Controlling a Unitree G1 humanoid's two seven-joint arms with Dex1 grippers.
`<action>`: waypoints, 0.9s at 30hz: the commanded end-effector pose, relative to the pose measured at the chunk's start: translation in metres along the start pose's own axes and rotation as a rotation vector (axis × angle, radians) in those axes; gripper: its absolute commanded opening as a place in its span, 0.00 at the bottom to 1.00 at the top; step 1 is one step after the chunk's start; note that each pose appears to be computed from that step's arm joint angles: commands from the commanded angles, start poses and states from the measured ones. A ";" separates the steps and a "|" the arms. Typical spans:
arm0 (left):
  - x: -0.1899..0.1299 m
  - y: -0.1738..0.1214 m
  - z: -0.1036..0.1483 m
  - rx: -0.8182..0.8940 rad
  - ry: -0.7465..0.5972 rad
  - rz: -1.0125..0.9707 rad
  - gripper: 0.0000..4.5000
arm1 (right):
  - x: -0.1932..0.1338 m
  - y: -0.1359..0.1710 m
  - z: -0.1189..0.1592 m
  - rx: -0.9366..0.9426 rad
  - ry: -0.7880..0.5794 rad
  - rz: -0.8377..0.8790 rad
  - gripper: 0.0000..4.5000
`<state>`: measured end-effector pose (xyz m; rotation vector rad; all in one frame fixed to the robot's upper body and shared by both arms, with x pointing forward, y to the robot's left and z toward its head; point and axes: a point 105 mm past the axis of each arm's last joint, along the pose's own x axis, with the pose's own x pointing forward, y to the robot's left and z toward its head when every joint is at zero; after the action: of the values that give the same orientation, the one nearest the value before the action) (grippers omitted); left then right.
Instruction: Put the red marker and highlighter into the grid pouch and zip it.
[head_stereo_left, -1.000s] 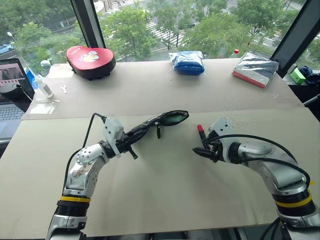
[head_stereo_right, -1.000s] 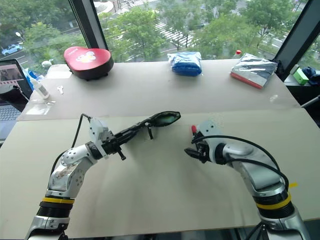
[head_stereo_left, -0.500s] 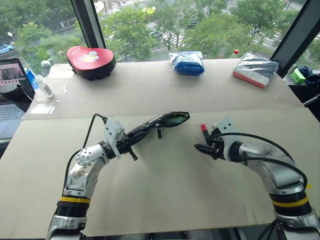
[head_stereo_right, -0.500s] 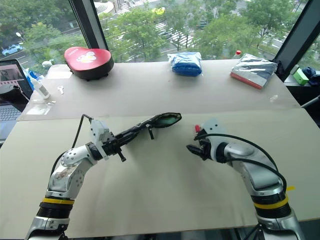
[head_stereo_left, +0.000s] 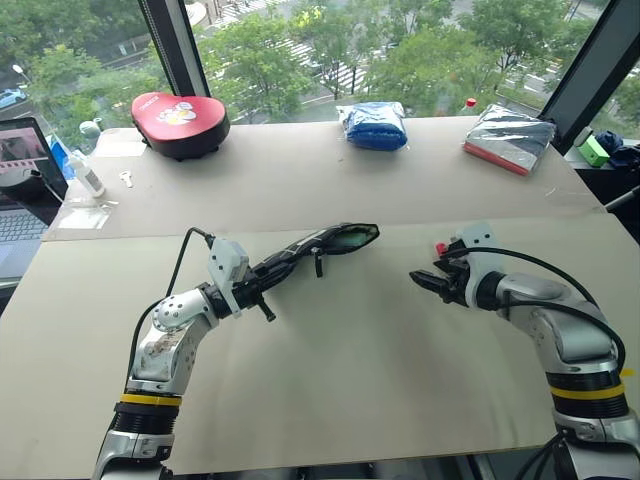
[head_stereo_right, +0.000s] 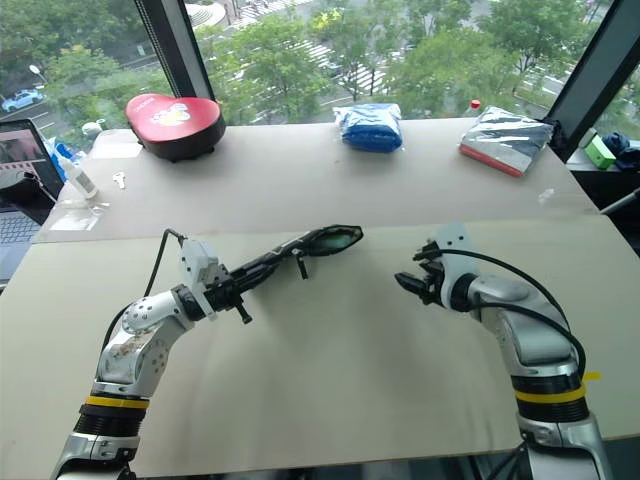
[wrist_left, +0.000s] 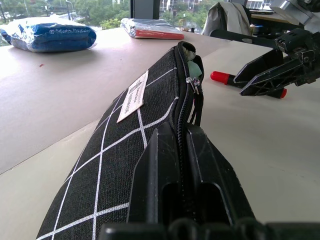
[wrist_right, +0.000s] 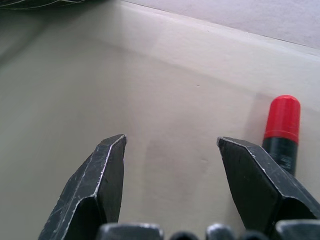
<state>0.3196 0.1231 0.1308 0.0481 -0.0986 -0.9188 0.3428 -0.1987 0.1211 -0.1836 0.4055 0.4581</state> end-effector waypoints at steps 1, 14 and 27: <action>-0.003 0.003 0.007 0.014 -0.036 0.010 0.00 | -0.019 -0.054 0.013 -0.033 -0.087 -0.200 0.72; -0.006 0.004 0.000 -0.002 -0.024 0.020 0.00 | -0.036 -0.098 -0.002 0.034 -0.102 -0.358 0.72; -0.006 0.006 -0.001 -0.009 -0.026 0.031 0.00 | -0.030 -0.090 -0.005 0.106 -0.133 -0.348 0.72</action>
<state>0.3204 0.1286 0.1203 0.0219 -0.0668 -0.8995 0.3553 -0.2960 0.1157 -0.1432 0.3389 0.1009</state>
